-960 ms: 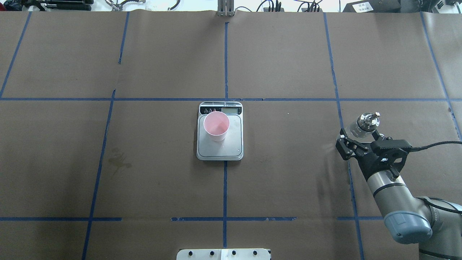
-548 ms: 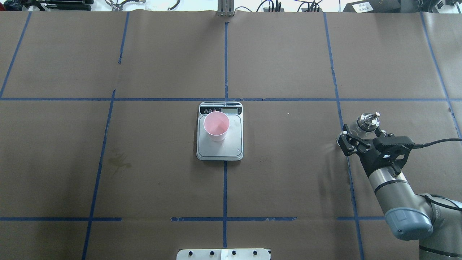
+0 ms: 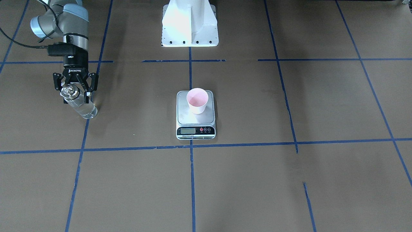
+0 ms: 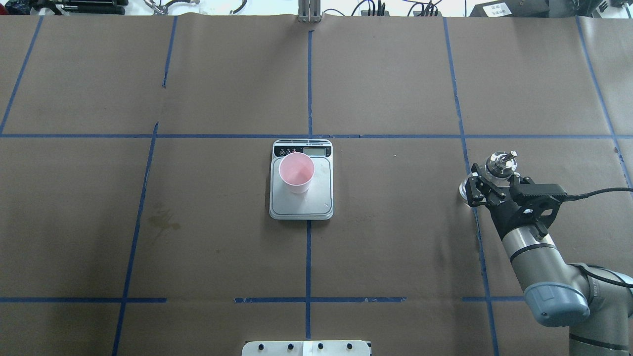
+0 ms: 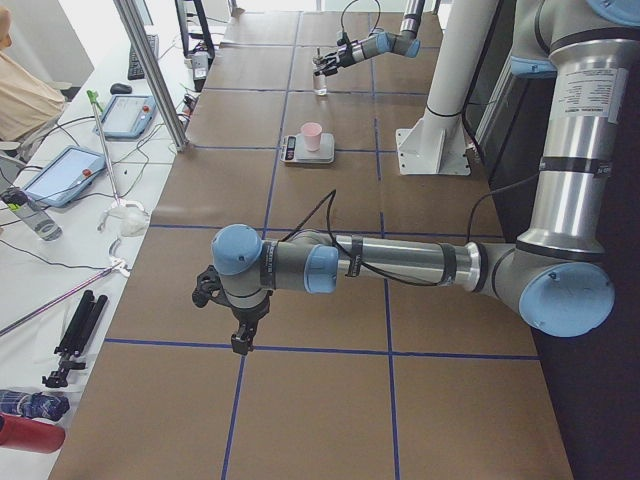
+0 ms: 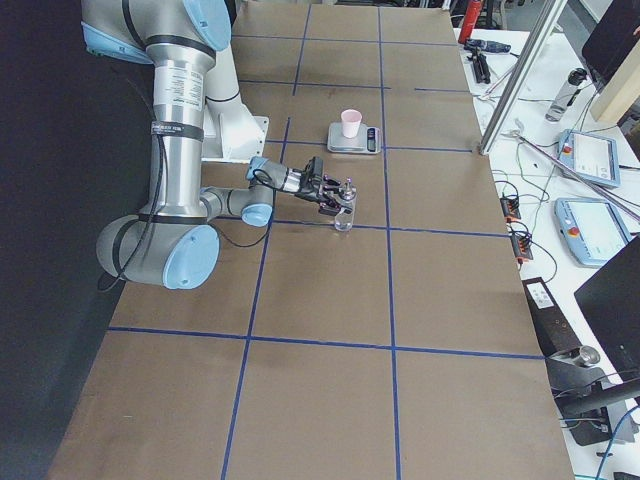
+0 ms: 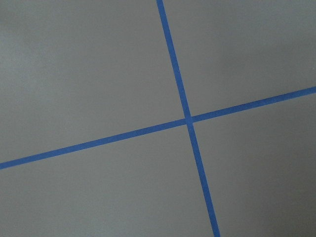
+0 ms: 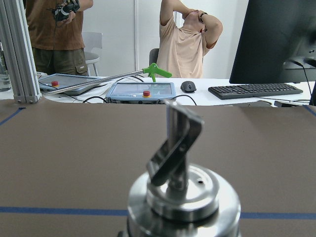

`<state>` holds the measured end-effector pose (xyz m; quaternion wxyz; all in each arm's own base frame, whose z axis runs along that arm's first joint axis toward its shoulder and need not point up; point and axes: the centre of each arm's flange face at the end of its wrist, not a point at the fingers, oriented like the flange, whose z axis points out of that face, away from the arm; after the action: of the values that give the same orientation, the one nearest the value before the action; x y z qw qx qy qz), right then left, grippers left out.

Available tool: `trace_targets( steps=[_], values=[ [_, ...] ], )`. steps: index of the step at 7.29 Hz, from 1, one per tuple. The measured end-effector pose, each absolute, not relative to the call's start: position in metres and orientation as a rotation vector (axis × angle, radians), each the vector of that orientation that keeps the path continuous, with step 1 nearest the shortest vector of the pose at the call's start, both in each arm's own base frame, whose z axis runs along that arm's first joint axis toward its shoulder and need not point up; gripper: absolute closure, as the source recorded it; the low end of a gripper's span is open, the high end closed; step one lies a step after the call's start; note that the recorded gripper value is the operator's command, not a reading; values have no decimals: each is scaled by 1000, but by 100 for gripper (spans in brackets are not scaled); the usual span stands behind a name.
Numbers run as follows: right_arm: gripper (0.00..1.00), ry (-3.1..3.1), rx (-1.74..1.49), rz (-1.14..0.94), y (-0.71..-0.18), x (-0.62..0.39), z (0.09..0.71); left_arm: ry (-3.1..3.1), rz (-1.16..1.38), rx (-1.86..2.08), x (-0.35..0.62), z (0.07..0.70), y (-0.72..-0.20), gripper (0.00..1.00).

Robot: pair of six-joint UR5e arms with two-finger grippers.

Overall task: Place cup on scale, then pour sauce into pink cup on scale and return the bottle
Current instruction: 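Lift the sauce bottle with the right gripper and carry it toward the scale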

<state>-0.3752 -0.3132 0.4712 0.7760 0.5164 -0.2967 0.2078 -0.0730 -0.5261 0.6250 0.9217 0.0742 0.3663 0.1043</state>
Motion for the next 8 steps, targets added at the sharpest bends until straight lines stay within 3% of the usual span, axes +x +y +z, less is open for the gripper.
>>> trace_targets(
  steps=[5, 8],
  values=[
    [100, -599, 1202, 390, -322, -371, 430, 759, 197, 109, -73, 642, -499, 0],
    [100, -577, 1285, 335, -337, -380, 366, 756, 204, 121, -72, 637, -491, 0]
  ],
)
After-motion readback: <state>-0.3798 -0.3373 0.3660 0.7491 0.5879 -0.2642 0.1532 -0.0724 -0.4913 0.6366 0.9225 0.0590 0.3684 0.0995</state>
